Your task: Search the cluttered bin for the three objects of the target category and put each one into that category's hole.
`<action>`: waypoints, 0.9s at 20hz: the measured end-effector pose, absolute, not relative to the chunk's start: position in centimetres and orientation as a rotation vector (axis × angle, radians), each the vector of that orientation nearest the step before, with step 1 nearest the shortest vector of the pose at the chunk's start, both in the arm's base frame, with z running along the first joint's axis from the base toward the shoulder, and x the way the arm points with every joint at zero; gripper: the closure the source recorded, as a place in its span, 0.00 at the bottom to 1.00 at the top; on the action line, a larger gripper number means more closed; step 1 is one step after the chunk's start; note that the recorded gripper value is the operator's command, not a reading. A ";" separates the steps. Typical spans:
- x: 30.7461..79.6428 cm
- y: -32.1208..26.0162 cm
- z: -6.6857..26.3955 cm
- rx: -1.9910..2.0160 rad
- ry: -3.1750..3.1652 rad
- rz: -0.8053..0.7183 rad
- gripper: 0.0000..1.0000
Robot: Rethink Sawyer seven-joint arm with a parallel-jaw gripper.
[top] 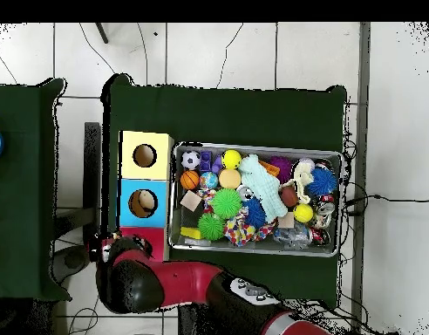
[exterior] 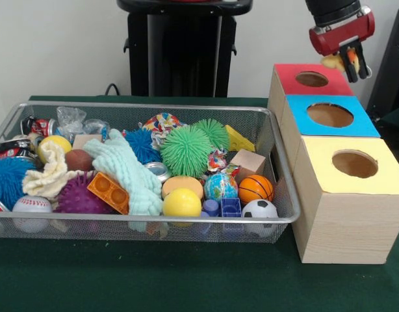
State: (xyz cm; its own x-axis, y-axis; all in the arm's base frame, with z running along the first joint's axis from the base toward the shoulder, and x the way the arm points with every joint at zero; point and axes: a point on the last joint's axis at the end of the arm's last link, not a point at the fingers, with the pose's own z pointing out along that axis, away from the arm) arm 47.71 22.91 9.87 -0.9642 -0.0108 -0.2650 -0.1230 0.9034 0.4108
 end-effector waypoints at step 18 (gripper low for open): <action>46.1 20.8 8.1 -0.129 2.819 0.691 0.00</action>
State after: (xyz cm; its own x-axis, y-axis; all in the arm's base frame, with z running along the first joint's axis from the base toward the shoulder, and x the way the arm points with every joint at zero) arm 46.13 20.77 8.11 -0.9683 -0.0294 -0.2482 -0.1408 0.8846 0.4445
